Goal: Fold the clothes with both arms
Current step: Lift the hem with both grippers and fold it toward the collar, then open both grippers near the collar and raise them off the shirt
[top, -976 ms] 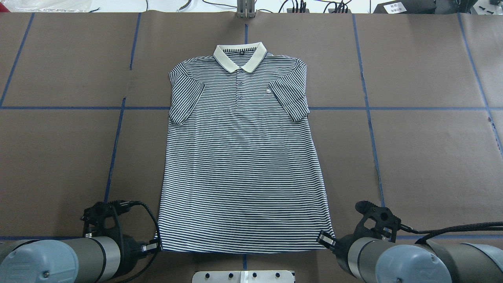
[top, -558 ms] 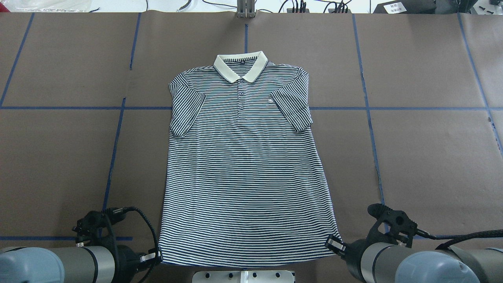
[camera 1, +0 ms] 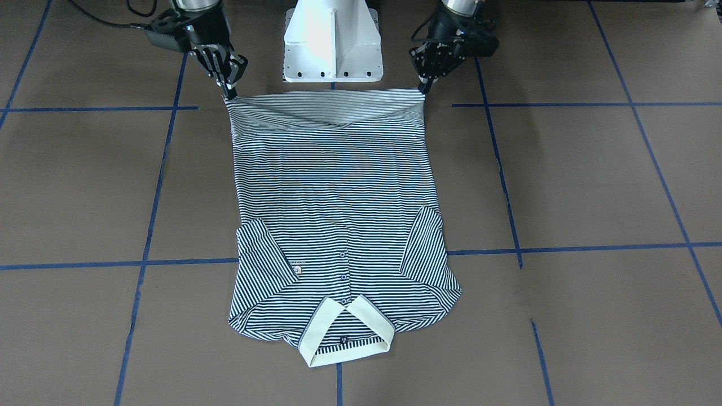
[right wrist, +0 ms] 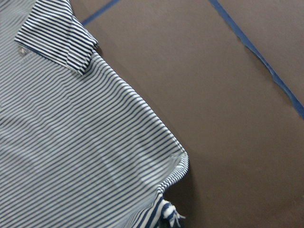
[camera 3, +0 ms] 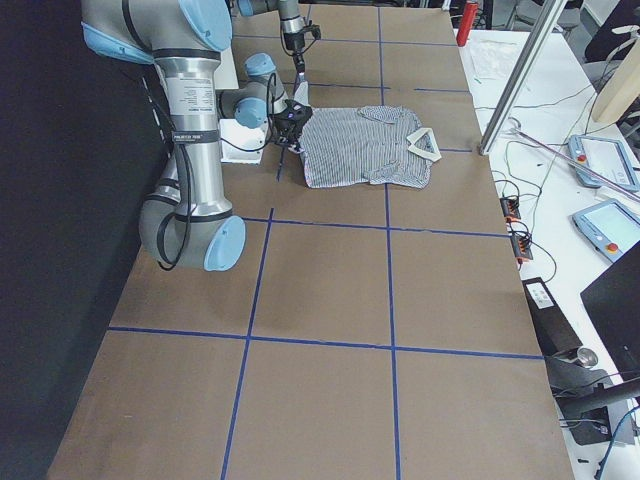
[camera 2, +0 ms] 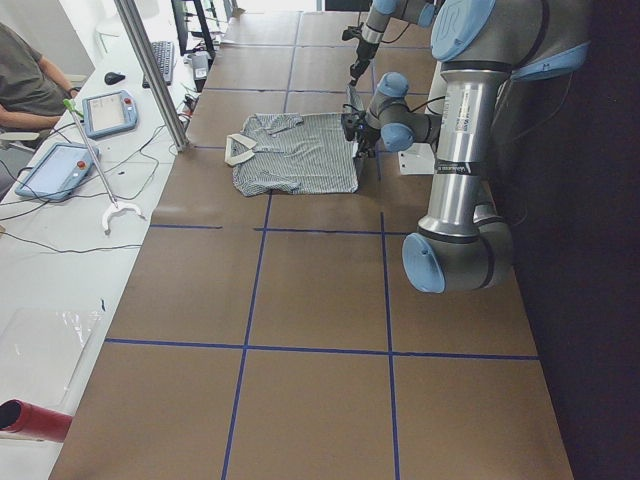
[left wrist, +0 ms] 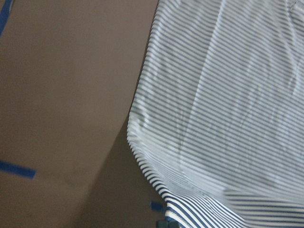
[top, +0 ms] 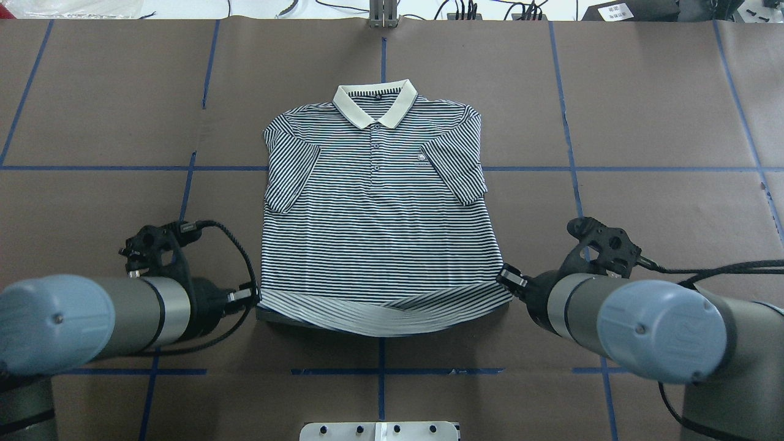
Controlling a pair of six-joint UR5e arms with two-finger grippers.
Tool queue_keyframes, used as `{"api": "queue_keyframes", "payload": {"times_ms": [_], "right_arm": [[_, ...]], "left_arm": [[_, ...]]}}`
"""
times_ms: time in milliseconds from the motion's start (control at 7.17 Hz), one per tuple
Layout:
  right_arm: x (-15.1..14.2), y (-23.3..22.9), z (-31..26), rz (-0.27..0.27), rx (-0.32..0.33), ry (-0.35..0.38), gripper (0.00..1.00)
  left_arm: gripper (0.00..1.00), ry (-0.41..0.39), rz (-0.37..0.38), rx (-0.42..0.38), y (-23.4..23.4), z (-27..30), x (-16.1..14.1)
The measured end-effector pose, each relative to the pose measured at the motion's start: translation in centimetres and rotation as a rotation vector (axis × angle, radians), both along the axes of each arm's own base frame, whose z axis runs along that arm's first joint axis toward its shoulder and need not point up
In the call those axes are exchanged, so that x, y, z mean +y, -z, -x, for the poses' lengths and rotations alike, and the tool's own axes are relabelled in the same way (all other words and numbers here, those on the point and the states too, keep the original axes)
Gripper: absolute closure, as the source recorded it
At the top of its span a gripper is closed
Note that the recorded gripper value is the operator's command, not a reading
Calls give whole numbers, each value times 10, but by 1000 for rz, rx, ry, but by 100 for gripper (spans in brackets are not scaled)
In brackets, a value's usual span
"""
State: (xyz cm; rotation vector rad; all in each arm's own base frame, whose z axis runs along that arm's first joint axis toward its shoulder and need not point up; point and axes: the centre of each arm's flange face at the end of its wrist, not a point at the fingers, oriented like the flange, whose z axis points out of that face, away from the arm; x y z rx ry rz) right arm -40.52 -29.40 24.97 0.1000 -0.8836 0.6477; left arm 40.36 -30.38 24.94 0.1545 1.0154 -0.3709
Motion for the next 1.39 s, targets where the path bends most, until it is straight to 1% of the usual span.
{"api": "queue_keyframes", "payload": {"times_ms": [139,279,418,558,697,836,976,1115,1394], "right_arm": [[-47,-2,15,-17,41,-27,100],[-96,-6,24,-23,87,-49,100],[-141,-12,27,-19,123,-66,100],[-184,-21,34,-13,141,-84,100],[-227,-32,46,2,139,-99,100],[-260,-39,51,20,130,-102,100],[-282,-42,56,31,134,-102,100],[-299,-42,65,41,145,-100,100],[-317,-42,79,52,161,-97,100]], "left_arm": [[100,47,-46,-47,-3,-5,-50],[100,87,-68,-92,-9,-14,-95],[100,127,-76,-122,-19,-22,-138],[100,161,-95,-135,-35,-25,-177],[100,184,-116,-147,-51,-27,-209],[100,208,-127,-165,-59,-30,-233],[100,232,-136,-182,-61,-37,-251],[100,246,-143,-189,-63,-46,-265],[100,263,-162,-180,-79,-61,-282]]}}
